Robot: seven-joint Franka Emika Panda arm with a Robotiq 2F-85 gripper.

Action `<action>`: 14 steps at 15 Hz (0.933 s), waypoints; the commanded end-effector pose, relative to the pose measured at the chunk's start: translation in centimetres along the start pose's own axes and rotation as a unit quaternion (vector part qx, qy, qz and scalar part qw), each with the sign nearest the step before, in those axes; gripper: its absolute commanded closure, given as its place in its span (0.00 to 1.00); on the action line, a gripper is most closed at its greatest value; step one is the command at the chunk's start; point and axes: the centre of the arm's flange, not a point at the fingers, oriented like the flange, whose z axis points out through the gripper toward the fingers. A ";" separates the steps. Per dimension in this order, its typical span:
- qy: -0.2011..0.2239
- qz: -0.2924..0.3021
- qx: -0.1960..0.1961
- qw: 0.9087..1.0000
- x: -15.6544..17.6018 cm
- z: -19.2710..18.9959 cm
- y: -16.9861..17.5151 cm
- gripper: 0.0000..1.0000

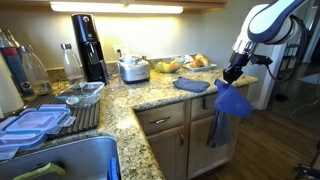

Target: Pick up the blue towel on the right and hang it on the top right drawer

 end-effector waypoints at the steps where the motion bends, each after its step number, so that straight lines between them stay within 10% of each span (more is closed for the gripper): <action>1: 0.011 0.006 0.021 1.000 -2.4 1.4 -1.0 0.95; 14: 0.009 -0.008 0.058 0.998 -3.6 2.5 -1.4 0.96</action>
